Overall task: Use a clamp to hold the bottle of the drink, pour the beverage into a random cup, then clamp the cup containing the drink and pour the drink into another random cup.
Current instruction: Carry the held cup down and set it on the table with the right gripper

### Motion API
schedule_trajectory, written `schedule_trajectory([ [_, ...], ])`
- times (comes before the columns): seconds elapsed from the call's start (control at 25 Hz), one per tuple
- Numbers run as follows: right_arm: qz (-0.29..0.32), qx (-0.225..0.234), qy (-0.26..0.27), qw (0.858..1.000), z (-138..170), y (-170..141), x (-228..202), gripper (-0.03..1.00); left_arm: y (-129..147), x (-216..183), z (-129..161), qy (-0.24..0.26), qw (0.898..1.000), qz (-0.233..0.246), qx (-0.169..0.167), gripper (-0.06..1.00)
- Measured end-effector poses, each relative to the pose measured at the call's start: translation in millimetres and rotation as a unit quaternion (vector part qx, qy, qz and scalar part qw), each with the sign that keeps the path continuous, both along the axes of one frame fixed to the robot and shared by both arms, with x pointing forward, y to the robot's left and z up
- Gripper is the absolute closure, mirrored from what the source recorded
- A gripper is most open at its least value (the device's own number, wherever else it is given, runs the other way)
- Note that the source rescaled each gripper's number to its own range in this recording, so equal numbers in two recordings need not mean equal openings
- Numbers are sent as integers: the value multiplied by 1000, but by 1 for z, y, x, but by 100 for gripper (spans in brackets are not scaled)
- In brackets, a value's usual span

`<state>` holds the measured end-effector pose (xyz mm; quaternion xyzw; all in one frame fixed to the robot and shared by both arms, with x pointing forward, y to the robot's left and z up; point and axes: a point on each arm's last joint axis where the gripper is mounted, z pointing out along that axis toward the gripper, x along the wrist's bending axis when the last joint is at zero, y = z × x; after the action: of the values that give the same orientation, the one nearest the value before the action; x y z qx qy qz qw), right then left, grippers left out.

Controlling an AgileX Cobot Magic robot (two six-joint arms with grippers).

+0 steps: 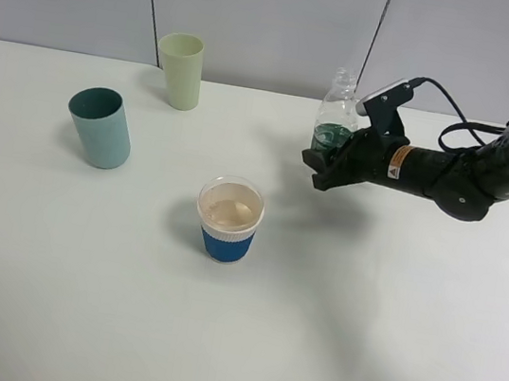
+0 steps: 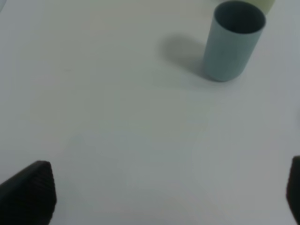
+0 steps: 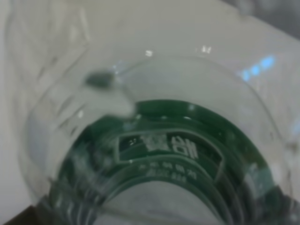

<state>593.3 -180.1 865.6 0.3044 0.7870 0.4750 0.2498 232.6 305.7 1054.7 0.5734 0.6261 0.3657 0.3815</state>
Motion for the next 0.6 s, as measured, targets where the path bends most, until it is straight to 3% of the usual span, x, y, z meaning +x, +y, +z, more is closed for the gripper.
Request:
schedule_trajectory([
  [0.6,20,16,-23,999,-7,4,-1,97,0,0,0,0,1000,0,0,-6],
])
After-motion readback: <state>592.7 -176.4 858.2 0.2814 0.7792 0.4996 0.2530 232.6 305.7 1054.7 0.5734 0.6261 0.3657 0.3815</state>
